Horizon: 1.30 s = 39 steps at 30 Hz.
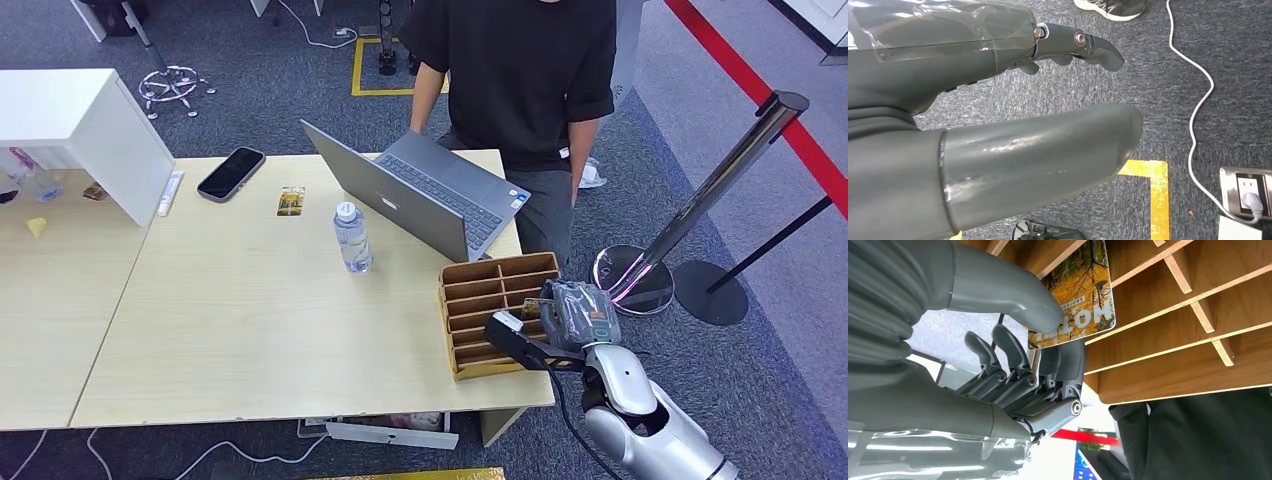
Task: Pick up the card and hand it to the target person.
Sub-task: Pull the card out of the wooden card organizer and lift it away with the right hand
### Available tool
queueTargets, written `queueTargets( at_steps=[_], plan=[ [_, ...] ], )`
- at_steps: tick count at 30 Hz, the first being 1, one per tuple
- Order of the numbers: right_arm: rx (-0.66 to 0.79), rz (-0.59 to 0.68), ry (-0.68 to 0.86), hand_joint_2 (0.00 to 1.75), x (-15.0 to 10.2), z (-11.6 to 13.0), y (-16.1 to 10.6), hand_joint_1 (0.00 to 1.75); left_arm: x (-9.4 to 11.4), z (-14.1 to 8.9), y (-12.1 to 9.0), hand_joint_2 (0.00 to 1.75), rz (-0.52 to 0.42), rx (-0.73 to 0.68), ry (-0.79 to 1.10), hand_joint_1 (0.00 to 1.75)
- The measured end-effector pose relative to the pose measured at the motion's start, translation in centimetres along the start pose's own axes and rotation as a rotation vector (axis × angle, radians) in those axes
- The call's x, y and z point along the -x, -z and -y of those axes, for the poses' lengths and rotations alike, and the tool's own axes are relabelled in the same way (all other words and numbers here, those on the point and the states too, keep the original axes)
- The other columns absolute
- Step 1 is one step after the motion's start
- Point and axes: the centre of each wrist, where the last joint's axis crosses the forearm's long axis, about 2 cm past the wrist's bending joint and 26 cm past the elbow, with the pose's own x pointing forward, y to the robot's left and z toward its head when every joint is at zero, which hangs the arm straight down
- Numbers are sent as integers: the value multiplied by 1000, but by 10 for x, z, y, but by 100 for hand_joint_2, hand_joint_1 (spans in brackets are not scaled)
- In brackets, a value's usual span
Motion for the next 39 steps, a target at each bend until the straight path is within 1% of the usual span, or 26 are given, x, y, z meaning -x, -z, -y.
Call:
queueTargets(
  at_steps=[4,10,18,21,32,39],
  plan=[
    [-2,5,-12,175,-1,-1,0,158,0,0,0,0,-2,0,-2,0],
    [-3,9,-15,175,-2,-1,0,174,0,0,0,0,-3,-1,-4,0],
    [16,16,-11,175,-2,3,-1,175,0,0,0,0,-8,-2,-10,0],
    [37,24,-6,175,-2,11,-3,175,0,0,0,0,-13,-4,-17,0],
    [148,69,8,175,-5,55,-10,175,1,0,0,0,-20,-6,-27,0],
    [257,82,60,175,-3,76,-11,175,1,0,0,0,-19,-5,-25,0]
  ],
)
